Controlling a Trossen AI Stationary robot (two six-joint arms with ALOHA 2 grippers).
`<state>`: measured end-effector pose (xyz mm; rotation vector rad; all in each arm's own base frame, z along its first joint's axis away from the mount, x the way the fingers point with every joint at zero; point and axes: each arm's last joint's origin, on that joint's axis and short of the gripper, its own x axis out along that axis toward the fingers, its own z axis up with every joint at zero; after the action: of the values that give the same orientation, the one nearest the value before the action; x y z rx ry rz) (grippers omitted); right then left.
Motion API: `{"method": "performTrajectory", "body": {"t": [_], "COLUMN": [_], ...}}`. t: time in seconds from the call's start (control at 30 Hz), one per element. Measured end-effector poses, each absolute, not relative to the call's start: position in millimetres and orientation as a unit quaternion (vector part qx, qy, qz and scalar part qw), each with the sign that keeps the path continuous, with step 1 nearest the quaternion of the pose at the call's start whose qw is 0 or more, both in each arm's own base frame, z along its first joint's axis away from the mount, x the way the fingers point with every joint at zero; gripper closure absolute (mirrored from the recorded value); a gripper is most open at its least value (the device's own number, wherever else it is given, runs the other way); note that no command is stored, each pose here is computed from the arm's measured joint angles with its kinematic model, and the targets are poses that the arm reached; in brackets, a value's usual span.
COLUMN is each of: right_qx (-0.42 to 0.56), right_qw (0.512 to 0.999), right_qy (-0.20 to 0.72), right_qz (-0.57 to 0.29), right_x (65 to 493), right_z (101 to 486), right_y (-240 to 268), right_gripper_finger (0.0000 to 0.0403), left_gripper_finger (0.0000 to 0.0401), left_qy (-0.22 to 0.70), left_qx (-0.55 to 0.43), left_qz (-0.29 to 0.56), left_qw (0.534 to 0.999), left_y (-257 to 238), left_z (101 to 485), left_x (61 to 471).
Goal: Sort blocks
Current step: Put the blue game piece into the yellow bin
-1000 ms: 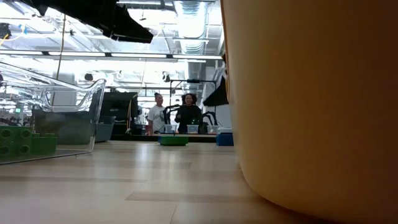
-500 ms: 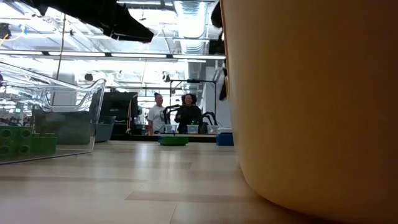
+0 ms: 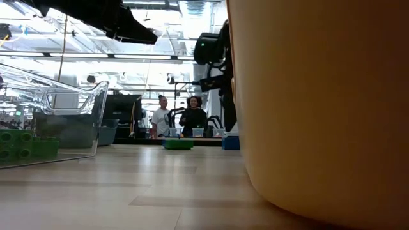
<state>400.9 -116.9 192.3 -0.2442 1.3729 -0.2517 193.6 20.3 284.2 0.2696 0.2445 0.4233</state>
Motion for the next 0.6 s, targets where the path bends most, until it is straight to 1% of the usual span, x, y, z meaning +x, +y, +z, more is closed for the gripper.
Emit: {"method": "performTrajectory", "body": {"t": [0.07,0.2,0.27,0.4,0.5,0.6], "right_qx": [-0.114,-0.133,-0.134,-0.153,-0.159,-0.16], "right_qw": [0.754,0.719,0.71,0.68,0.673,0.653], "right_qy": [0.636,0.672,0.682,0.711,0.717,0.736], "right_qz": [-0.117,-0.12,-0.113,-0.095,-0.091,-0.081], "right_x": [406,414,420,433,441,440], "right_z": [193,192,192,183,181,176], "right_y": [-119,-119,-118,-117,-119,-123], "right_gripper_finger": [0.015,0.015,0.015,0.015,0.0151,0.0155], "left_gripper_finger": [0.0138,0.0138,0.0138,0.0138,0.0138,0.0138], "left_qy": [0.124,0.124,0.123,0.119,0.122,0.127], "left_qx": [0.133,0.133,0.134,0.134,0.134,0.135], "left_qz": [0.21,0.211,0.211,0.211,0.211,0.21], "left_qw": [0.961,0.96,0.961,0.961,0.961,0.96], "left_y": [21,21,21,21,21,21], "left_z": [284,284,284,285,284,283], "left_x": [193,193,193,194,193,193]}}
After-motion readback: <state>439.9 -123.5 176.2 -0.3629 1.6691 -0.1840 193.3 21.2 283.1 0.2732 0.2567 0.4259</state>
